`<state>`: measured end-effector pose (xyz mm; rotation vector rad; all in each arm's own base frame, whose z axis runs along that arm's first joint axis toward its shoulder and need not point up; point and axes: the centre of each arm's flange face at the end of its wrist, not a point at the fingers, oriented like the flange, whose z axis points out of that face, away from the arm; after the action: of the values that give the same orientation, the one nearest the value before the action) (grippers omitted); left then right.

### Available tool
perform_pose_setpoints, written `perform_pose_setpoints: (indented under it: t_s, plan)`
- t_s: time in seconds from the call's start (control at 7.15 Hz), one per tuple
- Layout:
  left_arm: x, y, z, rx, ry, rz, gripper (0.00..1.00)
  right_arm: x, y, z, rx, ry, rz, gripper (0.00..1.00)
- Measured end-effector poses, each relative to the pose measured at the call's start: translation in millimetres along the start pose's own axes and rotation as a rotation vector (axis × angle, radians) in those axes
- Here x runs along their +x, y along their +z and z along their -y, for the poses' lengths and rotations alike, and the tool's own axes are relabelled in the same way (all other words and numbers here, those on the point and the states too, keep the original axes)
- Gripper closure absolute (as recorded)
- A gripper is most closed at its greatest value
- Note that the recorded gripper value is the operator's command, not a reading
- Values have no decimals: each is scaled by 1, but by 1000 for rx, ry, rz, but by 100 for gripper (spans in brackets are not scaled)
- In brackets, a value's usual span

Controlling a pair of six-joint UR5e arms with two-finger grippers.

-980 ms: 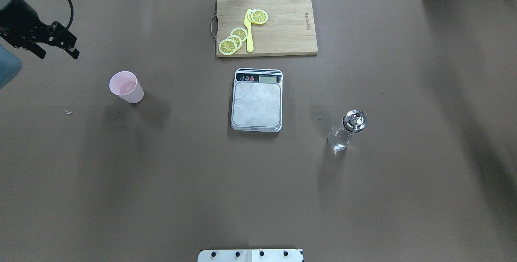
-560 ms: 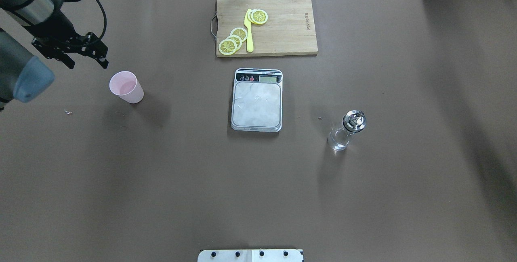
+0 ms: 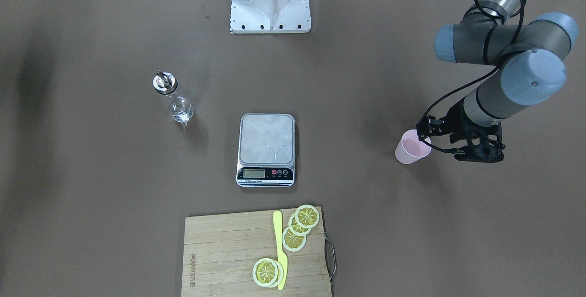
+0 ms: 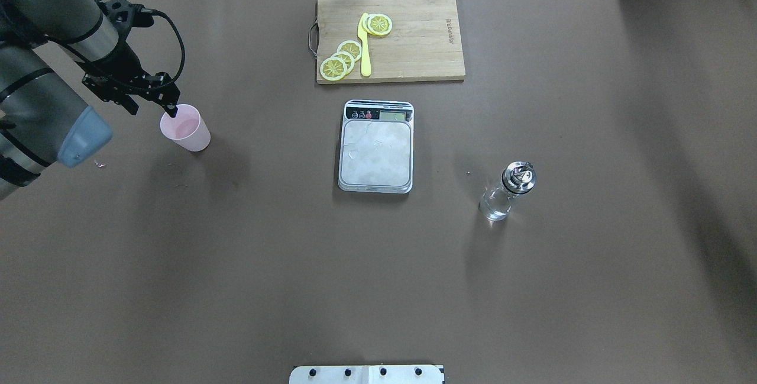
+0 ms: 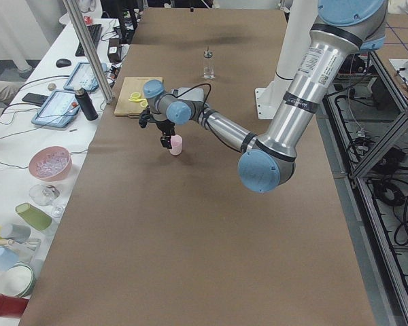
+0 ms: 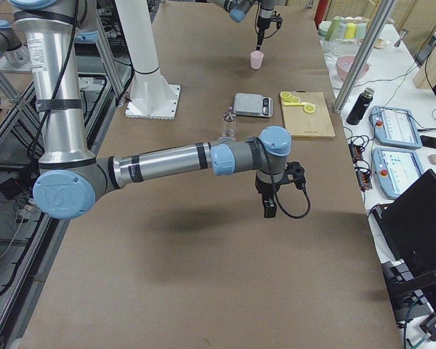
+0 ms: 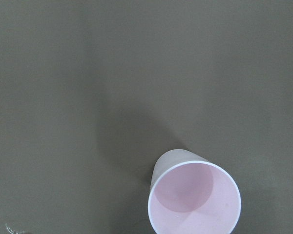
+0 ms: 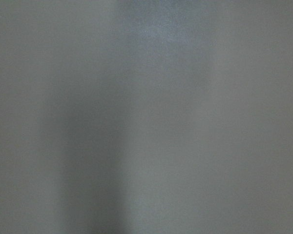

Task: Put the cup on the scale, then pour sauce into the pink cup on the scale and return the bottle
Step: 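Move the left gripper down over the pink cup, then close the left gripper on the pink cup's rim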

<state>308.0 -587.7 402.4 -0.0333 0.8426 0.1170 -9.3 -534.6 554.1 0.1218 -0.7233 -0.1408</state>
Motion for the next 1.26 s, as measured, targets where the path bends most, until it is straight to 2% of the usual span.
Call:
perform_pose_setpoints:
  t_s: [0.56, 0.84, 1.26]
  plan:
    - [2, 17, 7, -2, -21, -6, 33, 0, 0, 1, 1, -1, -1, 0]
    - [1, 26, 9, -2, -13, -11, 40, 0, 0, 1, 1, -3, -2, 0]
    - [3, 28, 8, -2, -5, -14, 55, 0, 0, 2, 1, -2, -2, 0]
